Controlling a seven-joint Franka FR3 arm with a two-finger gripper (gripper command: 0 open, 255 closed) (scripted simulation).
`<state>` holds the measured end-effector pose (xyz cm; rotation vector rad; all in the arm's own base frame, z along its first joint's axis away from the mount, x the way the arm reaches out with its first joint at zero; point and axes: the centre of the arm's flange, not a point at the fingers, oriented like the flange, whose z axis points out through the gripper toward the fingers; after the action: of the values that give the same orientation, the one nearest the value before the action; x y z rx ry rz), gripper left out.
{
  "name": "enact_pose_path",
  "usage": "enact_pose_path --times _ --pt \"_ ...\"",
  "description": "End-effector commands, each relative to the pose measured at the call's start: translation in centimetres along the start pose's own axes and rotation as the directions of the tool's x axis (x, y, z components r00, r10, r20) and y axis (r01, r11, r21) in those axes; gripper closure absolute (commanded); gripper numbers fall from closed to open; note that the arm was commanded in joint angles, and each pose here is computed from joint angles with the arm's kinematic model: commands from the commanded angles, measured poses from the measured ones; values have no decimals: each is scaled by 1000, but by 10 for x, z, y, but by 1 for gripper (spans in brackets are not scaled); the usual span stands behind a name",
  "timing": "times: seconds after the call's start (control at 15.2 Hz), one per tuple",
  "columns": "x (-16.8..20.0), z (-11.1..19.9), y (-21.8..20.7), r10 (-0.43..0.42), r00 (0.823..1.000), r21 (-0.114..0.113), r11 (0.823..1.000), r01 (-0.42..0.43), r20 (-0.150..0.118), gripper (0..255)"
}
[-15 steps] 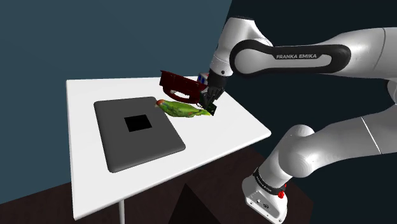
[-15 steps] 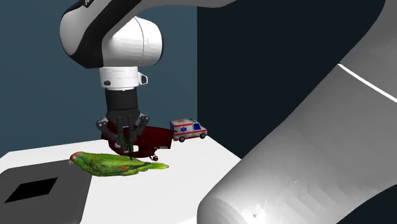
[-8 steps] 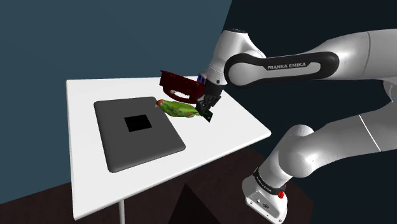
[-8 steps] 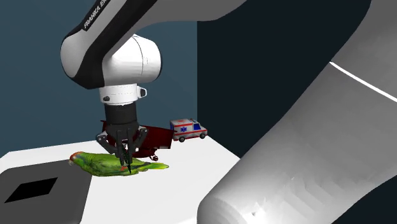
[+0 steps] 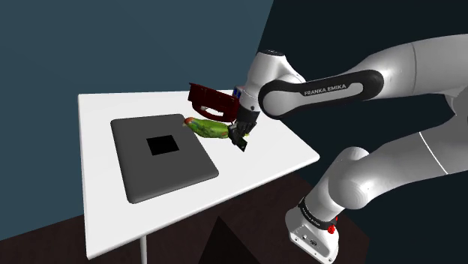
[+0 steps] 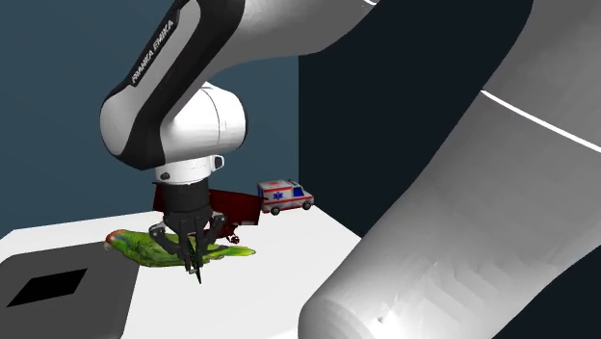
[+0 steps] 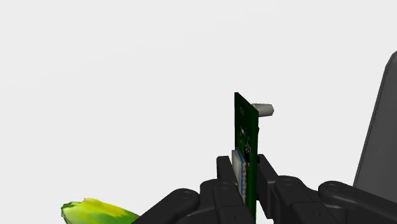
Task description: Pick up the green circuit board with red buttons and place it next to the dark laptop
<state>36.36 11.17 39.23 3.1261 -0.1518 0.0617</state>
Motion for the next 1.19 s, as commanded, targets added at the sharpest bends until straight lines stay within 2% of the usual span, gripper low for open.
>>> enact_pose_path --times 0.0,0.2,0.73,0.79,1.12 --pt "-2 10 0 0 1000 0 1000 0 -1 255" --pt "-3 31 0 0 1000 0 1000 0 -1 255" --pt "-3 31 0 0 1000 0 1000 0 -1 255" --pt "-3 31 0 0 1000 0 1000 0 -1 0" --pt "-3 31 0 0 1000 0 1000 0 -1 0"
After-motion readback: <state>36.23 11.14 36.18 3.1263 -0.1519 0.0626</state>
